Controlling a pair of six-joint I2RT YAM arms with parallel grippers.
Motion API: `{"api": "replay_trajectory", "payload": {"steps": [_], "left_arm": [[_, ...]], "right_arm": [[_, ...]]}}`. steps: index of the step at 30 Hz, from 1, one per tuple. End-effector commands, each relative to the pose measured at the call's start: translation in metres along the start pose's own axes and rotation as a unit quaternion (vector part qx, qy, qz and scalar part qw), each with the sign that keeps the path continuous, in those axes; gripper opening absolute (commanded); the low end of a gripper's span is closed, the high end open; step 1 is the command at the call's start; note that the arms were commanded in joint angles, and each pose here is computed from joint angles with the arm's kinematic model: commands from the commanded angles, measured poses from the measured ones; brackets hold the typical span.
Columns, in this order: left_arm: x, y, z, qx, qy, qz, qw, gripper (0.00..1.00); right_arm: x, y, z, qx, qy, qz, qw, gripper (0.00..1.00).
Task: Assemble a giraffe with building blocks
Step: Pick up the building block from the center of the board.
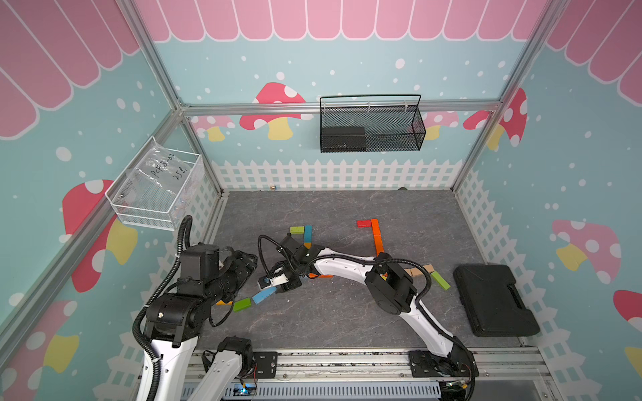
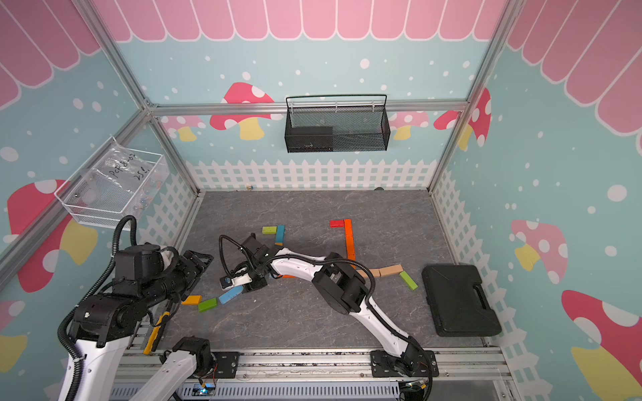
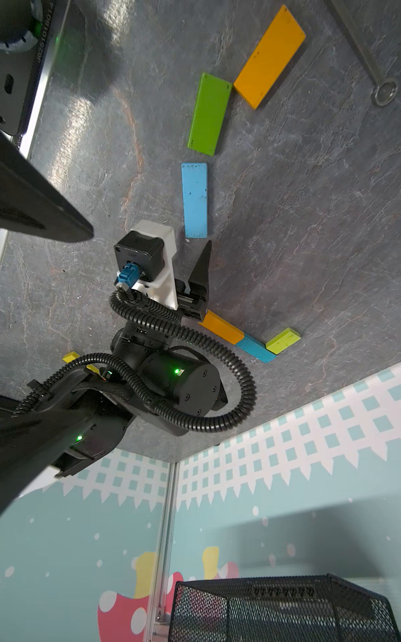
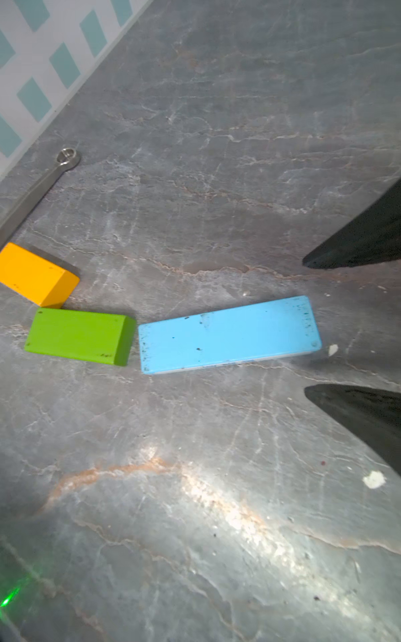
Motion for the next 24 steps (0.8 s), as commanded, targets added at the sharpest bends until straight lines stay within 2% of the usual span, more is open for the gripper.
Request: {"api": "replay_trajectory", "payload": {"steps": [1, 12, 15, 18, 24], "left_arm": [[0.002, 0.003, 0.009, -0.008, -0.021, 0.001, 1.000, 0.79], [0.004, 0.004, 0.012, -0.008, -0.026, 0.003, 1.000, 0.79], [0.004, 0.004, 0.012, -0.006, -0.030, 0.001, 1.000, 0.79], [0.003, 0.003, 0.012, -0.004, -0.030, -0.002, 1.000, 0.79], [0.002, 0.002, 0.013, -0.002, -0.035, -0.005, 0.999, 0.79]], "right_arm": [[0.016, -0.004, 0.009, -0.011, -0.032, -0.011, 0.999, 0.56], [0.046, 0.000, 0.012, -0.003, -0.061, -0.005, 0.998, 0.56], [0.049, 0.008, 0.014, 0.009, -0.063, 0.012, 0.998, 0.53], [0.048, 0.013, 0.016, 0.022, -0.066, 0.029, 0.997, 0.46], [0.037, 0.013, 0.021, 0.048, -0.078, 0.048, 0.995, 0.43]]}}
Point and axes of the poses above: each gripper's point midway between its finger pads, its own x axis out along the fingers, its own z axis along the line the jaws close on, y = z × x, the point moved 6 cm from there along -x, back along the fingers, and after that the axes turned 7 degrees about x, right-handed, at the moved point
